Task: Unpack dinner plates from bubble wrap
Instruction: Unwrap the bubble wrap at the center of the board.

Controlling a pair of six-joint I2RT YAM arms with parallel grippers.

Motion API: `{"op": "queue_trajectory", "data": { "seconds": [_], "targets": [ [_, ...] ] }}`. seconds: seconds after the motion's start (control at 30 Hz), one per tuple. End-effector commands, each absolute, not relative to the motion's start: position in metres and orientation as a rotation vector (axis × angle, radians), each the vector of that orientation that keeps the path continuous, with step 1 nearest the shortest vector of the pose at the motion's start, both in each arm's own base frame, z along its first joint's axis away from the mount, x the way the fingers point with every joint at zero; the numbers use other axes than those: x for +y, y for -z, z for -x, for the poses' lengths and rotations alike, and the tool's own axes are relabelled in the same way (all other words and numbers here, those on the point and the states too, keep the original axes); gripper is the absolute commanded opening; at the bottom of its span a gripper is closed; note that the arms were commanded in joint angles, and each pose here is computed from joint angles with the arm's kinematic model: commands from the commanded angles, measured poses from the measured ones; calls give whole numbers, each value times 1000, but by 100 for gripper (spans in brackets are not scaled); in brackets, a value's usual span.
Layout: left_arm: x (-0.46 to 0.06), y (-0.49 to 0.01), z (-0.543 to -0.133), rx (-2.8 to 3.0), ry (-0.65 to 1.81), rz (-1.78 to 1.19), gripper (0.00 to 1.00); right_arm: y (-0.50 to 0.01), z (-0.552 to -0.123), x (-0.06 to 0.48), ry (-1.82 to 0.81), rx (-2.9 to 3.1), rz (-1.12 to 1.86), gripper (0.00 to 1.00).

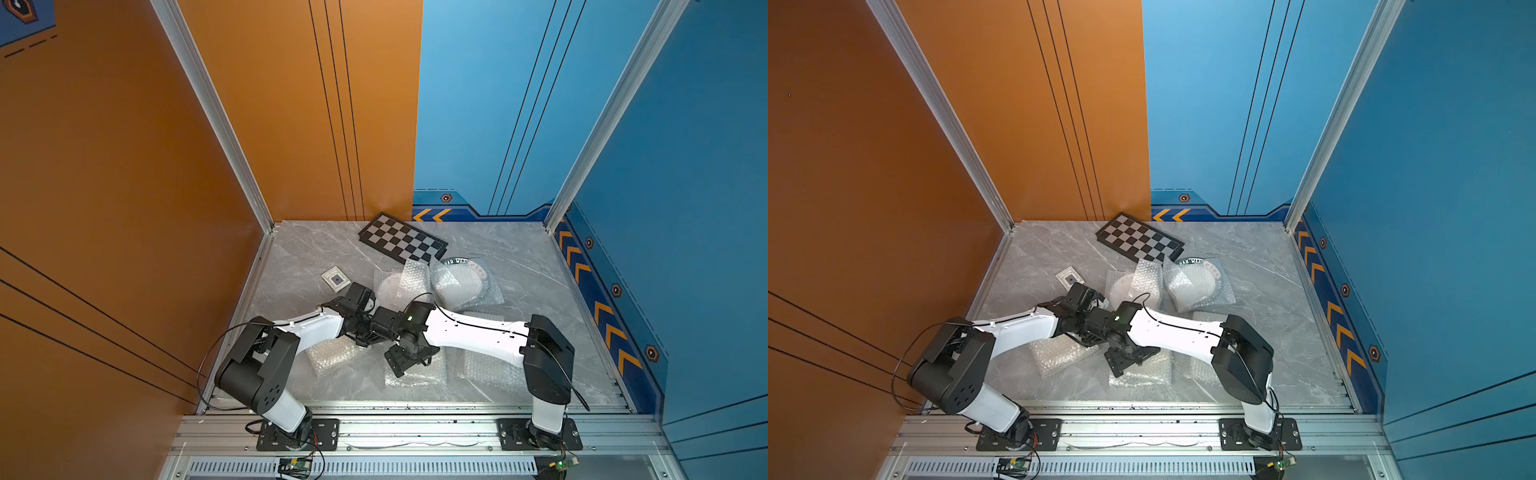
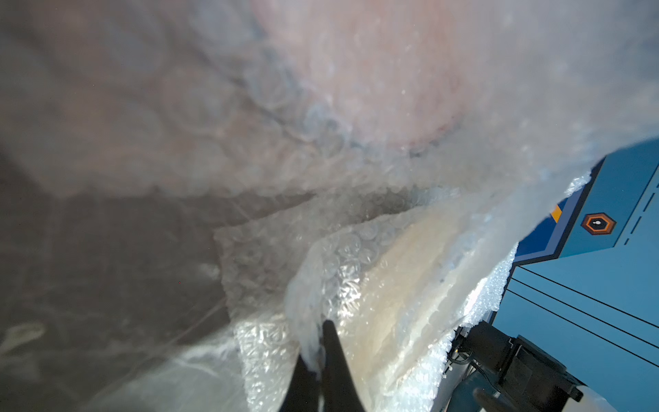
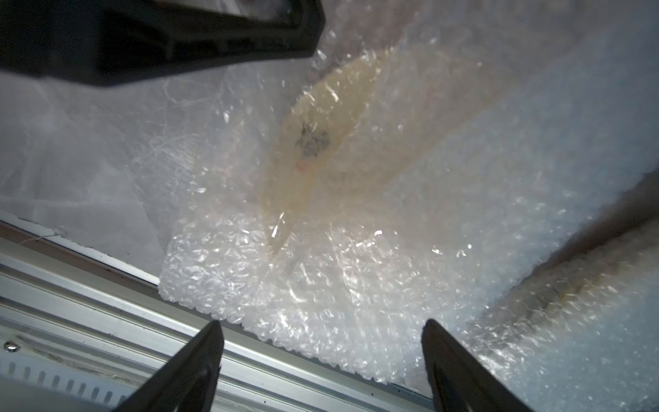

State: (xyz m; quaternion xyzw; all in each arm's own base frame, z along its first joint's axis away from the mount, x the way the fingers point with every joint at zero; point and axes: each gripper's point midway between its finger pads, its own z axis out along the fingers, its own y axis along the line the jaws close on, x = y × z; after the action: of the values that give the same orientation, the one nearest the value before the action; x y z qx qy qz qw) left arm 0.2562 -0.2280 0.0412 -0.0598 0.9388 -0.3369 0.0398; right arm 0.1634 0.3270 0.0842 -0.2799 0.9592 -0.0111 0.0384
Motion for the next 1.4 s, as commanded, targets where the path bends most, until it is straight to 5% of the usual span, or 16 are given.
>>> {"op": "queue_trajectory", "data": {
  "seconds": [0.0,0.37,0.63,0.87,1.37],
  "targets": [
    [-227,-40,-252,2885,1042,187,2,-82,-165,320,218,2888,939,87],
    [-229,-37,-251,2899,1046,190,2,-84,-170,317,398,2775,1011,82],
    [-234,-35,-259,2862,1105,221,2,-106,-160,326,68,2735,940,83],
    [-235,-30,-263,2863,1133,249,2,-126,-145,336,54,2572,1074,82],
    [-234,-31,-257,2868,1162,265,1,-88,-142,332,198,2561,1096,79]
  ]
}}
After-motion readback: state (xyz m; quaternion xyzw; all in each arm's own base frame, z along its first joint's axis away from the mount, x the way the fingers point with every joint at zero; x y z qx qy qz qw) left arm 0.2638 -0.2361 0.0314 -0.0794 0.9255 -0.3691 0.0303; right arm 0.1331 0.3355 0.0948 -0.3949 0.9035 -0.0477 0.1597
